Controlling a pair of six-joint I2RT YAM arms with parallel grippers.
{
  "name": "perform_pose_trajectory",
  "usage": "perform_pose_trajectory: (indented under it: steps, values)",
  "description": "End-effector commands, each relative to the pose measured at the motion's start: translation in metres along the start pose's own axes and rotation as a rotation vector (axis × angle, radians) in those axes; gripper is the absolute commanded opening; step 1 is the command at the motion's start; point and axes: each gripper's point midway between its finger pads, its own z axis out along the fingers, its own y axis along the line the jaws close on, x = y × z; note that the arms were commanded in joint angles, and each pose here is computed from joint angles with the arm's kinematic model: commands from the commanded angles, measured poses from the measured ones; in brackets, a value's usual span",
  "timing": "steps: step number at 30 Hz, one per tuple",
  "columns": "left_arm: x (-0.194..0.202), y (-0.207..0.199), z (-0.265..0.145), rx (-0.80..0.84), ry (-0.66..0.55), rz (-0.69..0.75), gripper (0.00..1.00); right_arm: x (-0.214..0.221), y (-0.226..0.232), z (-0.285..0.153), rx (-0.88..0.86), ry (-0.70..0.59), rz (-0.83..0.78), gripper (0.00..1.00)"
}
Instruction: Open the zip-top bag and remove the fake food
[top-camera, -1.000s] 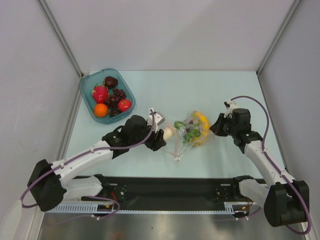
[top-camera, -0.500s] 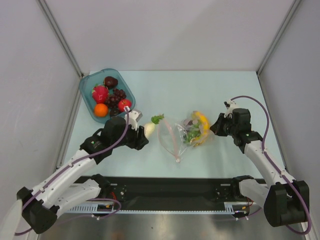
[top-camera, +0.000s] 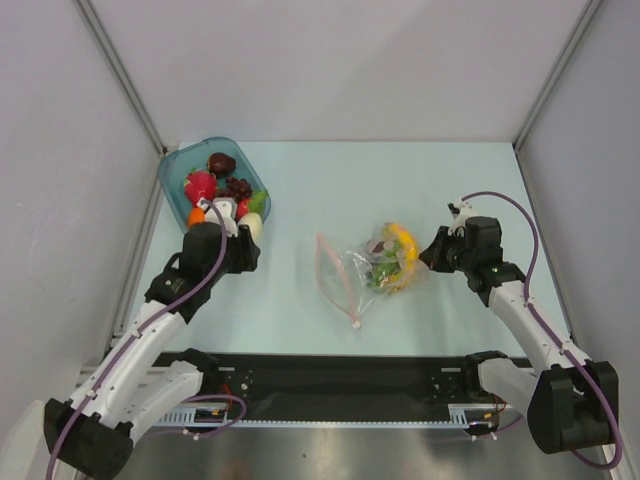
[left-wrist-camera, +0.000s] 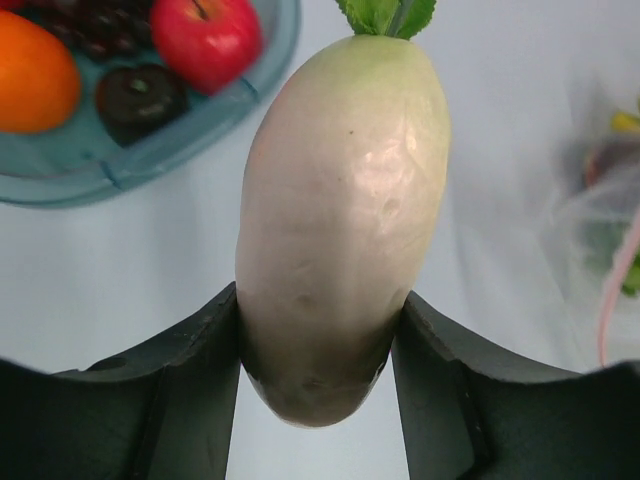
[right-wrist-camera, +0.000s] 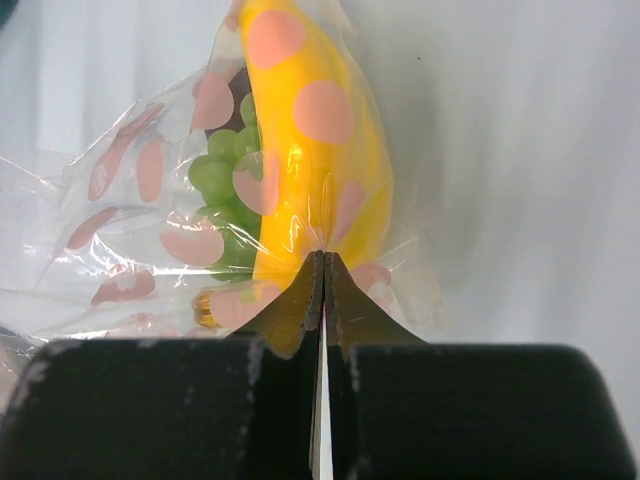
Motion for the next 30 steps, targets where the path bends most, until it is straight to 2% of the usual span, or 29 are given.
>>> perform_pose_trajectory:
  steps: [1, 2, 7, 9, 10, 14, 22, 25, 30]
  values:
    - [-0.058, 0.029, 0.007, -0.191, -0.229, -0.048, 0.0, -0.025, 0.009, -0.004, -0.035, -0.074, -0.033, 0.0]
    - [-0.076, 0.029, 0.01, -0.199, -0.297, -0.052, 0.0, -0.024, 0.01, -0.003, -0.038, -0.07, -0.033, 0.0]
    - [-0.116, 0.049, 0.028, -0.309, -0.398, -0.007, 0.0, -0.025, 0.012, -0.006, -0.049, -0.074, -0.035, 0.0]
    - [-0.114, 0.057, 0.042, -0.331, -0.375, 0.016, 0.0, -0.025, 0.014, -0.007, -0.056, -0.077, -0.039, 0.0]
    - [-0.126, 0.062, 0.044, -0.341, -0.416, 0.018, 0.01, -0.026, 0.014, -0.008, -0.058, -0.082, -0.039, 0.0]
    - [-0.131, 0.08, 0.055, -0.396, -0.447, 0.02, 0.0, -0.024, 0.016, -0.005, -0.068, -0.074, -0.041, 0.0]
    - [-0.123, 0.113, 0.08, -0.566, -0.379, -0.012, 0.0, -0.023, 0.016, -0.004, -0.076, -0.064, -0.037, 0.0]
    - [-0.118, 0.12, 0.088, -0.6, -0.357, -0.024, 0.06, -0.022, 0.016, -0.003, -0.076, -0.063, -0.037, 0.0]
    - [-0.11, 0.129, 0.1, -0.645, -0.338, -0.02, 0.06, -0.021, 0.016, -0.001, -0.082, -0.053, -0.035, 0.0]
